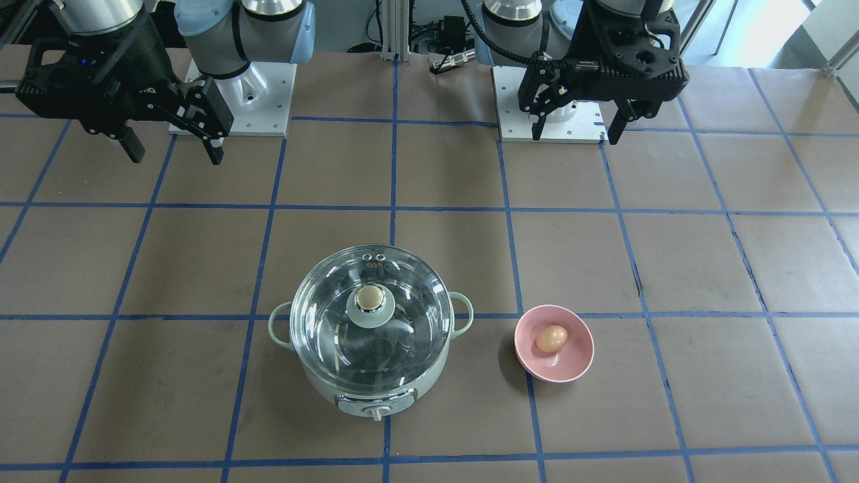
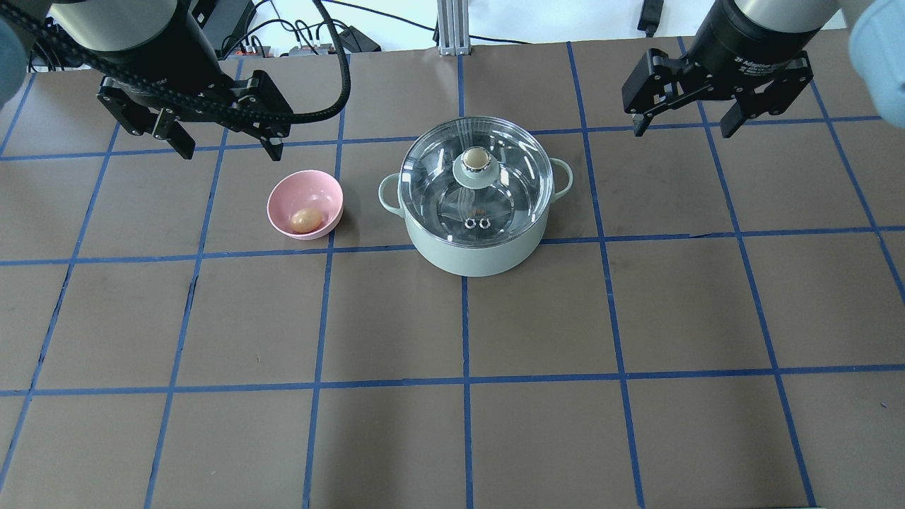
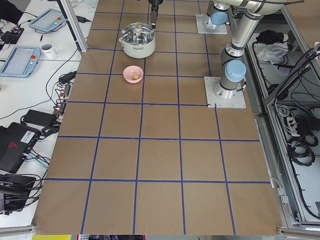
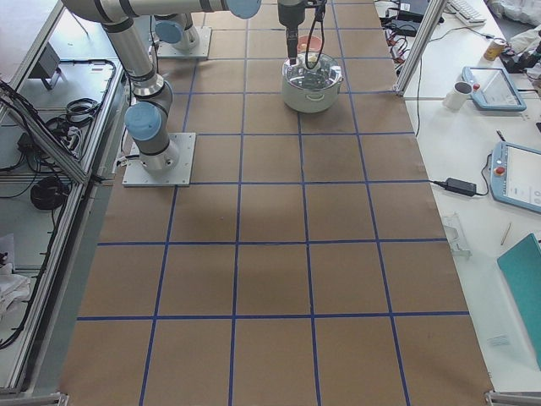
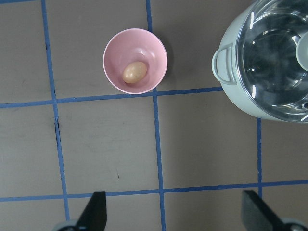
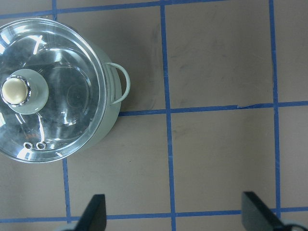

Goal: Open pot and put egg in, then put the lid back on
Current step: 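Move the right gripper to the lid knob while the left reaches the pink bowl, then lift the glass lid off with the right gripper while the left grasps the egg, then carry the egg with the left gripper over the pot and lower it inside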

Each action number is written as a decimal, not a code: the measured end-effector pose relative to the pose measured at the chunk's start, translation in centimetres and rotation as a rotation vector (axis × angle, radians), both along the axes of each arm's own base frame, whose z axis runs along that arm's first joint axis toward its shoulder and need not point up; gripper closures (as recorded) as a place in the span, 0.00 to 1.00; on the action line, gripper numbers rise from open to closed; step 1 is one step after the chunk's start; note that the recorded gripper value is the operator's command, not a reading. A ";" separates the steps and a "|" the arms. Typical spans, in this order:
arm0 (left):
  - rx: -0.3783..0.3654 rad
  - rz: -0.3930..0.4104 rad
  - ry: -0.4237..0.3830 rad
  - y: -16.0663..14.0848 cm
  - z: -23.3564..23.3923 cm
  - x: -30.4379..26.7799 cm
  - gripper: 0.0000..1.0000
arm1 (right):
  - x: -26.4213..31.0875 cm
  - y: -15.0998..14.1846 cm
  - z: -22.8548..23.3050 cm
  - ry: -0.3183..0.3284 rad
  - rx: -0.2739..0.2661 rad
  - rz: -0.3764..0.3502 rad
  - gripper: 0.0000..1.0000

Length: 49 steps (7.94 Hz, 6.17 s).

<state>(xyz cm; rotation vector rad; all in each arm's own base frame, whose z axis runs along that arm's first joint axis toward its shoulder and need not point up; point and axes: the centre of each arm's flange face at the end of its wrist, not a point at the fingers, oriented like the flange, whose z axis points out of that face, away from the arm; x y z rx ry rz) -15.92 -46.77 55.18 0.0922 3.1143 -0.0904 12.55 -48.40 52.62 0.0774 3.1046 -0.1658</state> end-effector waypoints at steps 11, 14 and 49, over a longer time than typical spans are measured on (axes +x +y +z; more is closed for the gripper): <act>0.054 0.022 0.045 -11.9 -13.8 1.4 0.00 | 14.5 -8.6 -9.7 -0.060 -0.084 -0.189 0.00; 0.138 0.039 0.058 -15.4 -24.2 2.7 0.00 | 18.8 -9.4 -14.3 -0.042 -0.085 -0.194 0.00; -0.027 -0.057 0.279 -11.1 -31.6 -22.1 0.56 | -20.5 -4.5 -2.8 0.032 0.112 0.164 1.00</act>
